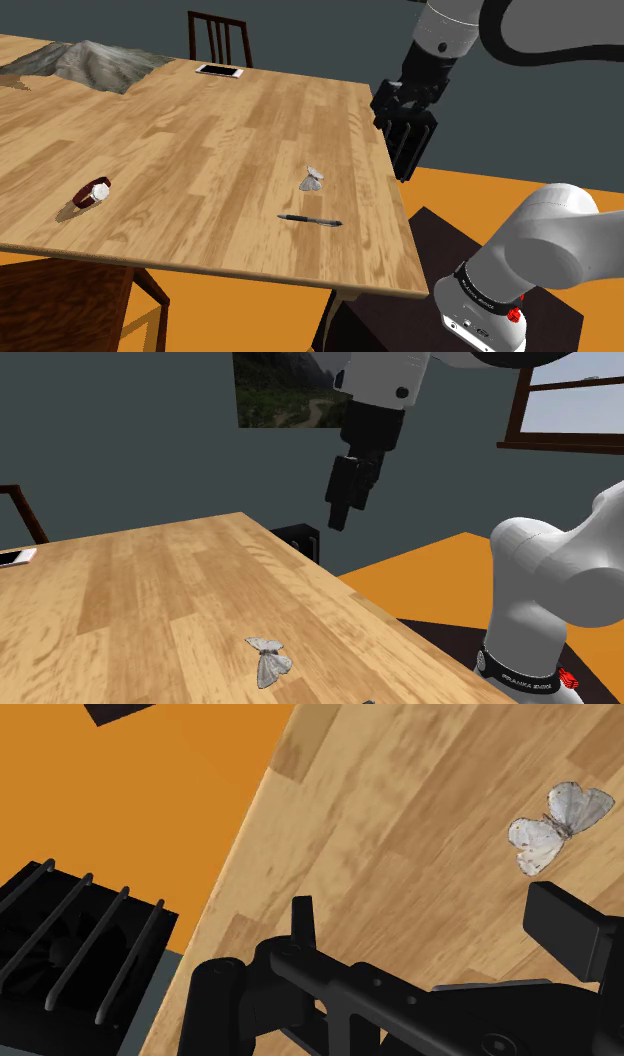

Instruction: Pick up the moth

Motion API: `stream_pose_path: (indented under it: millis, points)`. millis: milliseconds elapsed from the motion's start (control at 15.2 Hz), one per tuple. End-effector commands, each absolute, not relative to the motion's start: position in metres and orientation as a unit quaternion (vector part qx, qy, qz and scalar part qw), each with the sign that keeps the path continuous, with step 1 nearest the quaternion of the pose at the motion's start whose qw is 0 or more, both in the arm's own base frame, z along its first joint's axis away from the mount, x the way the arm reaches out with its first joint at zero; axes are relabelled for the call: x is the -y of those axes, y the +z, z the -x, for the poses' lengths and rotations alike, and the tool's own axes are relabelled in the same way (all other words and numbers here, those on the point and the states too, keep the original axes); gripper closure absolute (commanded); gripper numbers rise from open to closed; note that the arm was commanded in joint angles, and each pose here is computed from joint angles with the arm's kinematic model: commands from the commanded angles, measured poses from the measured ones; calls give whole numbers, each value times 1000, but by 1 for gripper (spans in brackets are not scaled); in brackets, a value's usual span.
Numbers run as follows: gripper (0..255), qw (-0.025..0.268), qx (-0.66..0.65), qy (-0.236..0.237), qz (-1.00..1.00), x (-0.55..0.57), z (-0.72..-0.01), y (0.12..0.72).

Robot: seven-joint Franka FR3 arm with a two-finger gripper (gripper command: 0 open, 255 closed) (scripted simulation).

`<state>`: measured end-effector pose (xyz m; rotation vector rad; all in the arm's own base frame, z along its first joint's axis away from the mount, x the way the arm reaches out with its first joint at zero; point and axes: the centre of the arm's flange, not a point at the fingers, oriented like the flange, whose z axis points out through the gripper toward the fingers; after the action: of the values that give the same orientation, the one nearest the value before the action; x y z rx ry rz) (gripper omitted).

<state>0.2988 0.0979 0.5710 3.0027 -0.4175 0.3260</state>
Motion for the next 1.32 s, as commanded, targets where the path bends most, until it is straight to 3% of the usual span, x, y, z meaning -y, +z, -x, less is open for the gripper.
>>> stream_pose_path:
  millis: [0,858,1254]
  points:
    - [0,47,151,119,-980,-119,-303,553]
    - [0,56,233,191,-952,-253,-351,447]
    - [0,57,237,194,-950,-259,-354,416]
